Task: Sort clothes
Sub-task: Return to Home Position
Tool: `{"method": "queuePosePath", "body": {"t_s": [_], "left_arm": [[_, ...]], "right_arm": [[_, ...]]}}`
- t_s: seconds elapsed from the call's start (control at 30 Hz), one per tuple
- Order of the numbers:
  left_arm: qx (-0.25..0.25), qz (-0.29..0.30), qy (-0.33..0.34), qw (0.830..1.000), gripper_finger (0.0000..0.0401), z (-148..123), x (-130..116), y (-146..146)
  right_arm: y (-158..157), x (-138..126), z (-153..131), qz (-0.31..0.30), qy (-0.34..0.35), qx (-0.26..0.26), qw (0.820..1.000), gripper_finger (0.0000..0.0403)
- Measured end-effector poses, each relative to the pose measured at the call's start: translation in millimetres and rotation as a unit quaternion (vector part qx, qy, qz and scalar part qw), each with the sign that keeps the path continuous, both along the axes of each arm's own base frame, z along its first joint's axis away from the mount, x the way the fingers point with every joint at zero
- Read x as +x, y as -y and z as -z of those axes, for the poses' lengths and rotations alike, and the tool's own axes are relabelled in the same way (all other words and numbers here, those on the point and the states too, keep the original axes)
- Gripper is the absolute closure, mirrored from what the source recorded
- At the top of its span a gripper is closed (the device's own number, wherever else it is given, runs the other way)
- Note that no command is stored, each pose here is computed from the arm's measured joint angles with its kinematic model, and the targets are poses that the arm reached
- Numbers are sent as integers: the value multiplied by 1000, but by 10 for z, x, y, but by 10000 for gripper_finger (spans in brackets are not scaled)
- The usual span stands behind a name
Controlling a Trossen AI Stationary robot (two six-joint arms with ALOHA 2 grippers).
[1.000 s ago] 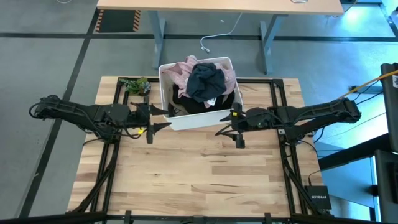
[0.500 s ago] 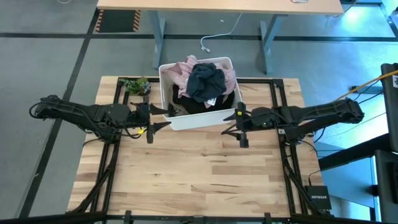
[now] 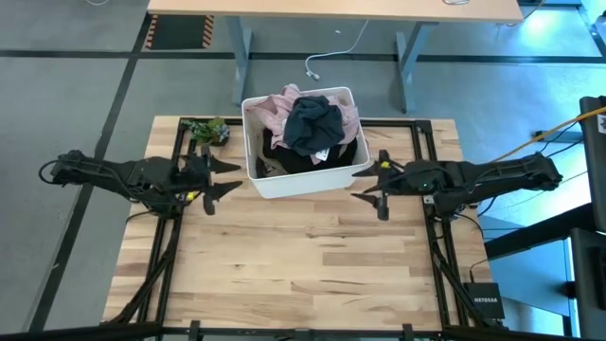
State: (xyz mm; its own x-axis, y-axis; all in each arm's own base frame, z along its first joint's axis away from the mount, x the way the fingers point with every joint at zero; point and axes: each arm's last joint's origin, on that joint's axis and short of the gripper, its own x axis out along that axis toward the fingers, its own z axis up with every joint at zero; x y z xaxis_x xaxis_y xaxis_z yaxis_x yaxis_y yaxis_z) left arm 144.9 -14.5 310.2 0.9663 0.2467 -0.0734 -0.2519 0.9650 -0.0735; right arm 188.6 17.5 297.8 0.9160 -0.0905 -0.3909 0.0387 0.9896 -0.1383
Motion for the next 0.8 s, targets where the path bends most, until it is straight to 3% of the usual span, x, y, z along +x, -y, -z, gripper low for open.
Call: {"method": "queuePosePath", "body": {"t_s": [0.43,0.8], "left_arm": [[-24,-1,15,1000,192,273,-244,-45],[-39,-1,39,998,192,429,-392,-72]], "right_arm": [[41,-251,-168,17,57,5,998,132],[97,-573,149,58,84,37,994,132]]}}
